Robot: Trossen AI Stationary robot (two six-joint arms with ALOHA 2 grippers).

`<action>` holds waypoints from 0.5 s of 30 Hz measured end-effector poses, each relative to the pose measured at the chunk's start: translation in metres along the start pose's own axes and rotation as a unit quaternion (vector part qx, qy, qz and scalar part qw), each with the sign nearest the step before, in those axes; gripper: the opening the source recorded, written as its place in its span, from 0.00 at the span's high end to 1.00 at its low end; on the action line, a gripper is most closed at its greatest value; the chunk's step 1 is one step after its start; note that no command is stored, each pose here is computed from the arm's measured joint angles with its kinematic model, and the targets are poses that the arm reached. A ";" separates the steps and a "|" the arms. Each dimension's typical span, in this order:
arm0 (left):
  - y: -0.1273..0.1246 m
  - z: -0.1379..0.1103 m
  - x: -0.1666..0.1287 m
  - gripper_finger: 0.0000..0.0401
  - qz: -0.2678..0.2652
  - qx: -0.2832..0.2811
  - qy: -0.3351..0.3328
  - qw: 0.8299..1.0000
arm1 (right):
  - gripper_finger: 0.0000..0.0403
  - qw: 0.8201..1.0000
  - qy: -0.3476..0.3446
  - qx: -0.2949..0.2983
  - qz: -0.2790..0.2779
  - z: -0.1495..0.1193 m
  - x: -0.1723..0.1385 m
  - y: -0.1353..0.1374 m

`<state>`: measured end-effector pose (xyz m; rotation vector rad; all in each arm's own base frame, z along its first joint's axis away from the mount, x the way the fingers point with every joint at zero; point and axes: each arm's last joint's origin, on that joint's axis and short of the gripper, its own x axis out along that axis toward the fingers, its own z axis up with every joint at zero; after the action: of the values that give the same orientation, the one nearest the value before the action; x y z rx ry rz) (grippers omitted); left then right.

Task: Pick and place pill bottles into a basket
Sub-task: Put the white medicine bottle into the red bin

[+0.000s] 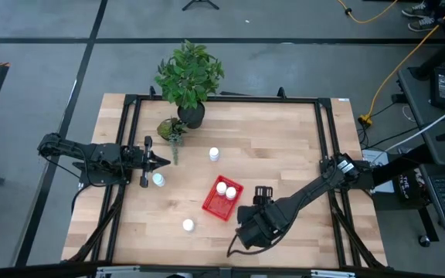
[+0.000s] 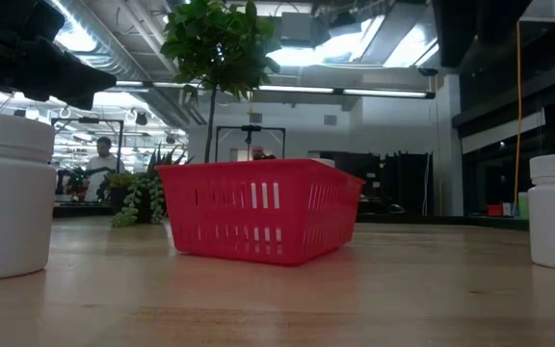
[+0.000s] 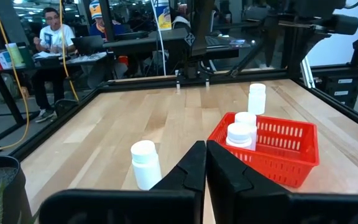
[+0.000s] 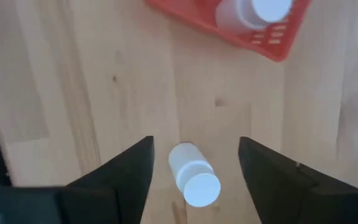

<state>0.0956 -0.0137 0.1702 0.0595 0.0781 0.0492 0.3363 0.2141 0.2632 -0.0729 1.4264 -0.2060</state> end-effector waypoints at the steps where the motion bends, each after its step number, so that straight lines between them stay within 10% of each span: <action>1: 0.000 0.000 0.000 0.98 0.000 0.000 0.000 1.000 | 0.42 1.000 0.003 0.005 -0.003 -0.001 0.002 0.000; 15: 0.000 0.000 0.000 0.98 0.000 0.000 0.000 1.000 | 0.42 0.994 0.045 0.079 -0.058 -0.031 0.019 -0.008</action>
<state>0.0956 -0.0137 0.1702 0.0595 0.0782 0.0495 0.3072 0.2048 0.2416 -0.0158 1.4923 -0.4216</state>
